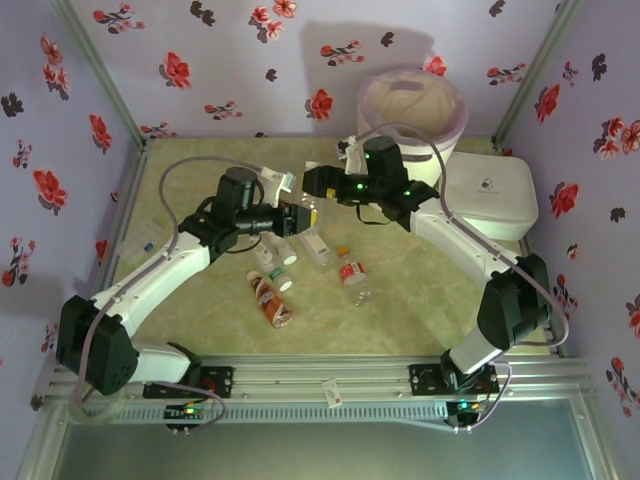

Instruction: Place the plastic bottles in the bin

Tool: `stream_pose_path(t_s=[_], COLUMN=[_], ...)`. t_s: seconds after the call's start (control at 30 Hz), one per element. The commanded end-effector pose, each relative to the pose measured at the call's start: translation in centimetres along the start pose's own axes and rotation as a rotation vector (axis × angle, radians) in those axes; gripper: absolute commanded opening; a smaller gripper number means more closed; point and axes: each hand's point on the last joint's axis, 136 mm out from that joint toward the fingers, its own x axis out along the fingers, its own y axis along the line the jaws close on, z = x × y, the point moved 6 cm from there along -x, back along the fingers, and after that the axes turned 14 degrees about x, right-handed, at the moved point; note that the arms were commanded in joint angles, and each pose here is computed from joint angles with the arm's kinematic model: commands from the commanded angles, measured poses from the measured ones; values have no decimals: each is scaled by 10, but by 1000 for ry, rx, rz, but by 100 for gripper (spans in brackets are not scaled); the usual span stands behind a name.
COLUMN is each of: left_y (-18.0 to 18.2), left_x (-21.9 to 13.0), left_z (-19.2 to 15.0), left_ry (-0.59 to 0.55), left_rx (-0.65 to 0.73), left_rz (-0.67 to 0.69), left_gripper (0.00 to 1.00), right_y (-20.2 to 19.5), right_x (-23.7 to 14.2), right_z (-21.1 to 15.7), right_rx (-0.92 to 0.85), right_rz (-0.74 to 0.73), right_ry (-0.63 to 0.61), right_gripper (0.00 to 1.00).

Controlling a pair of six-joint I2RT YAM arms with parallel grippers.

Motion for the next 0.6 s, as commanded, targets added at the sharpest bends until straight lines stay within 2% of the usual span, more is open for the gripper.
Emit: stream_pose_path(t_s=[0.0, 0.07, 0.27, 0.3, 0.47, 0.57], left_y=[-7, -7, -5, -4, -3, -4], left_x=[-6, -6, -3, -2, -2, -4], left_z=[15, 15, 15, 15, 15, 14], left_ry=[-52, -55, -51, -49, -47, -46], left_rx=[53, 52, 44, 42, 30, 30], left_rz=[-30, -28, -27, -28, -15, -13], left_gripper=[37, 37, 38, 41, 67, 74], right_y=[19, 19, 20, 20, 23, 24], right_x=[-2, -2, -5, -6, -9, -12], right_z=[3, 2, 1, 1, 4, 8], right_rx=[-22, -17, -20, -21, -37, -59], right_rz=[57, 58, 58, 56, 48, 18], right_ry=[-3, 1, -3, -5, -24, -44], right_gripper=[77, 68, 57, 56, 54, 54])
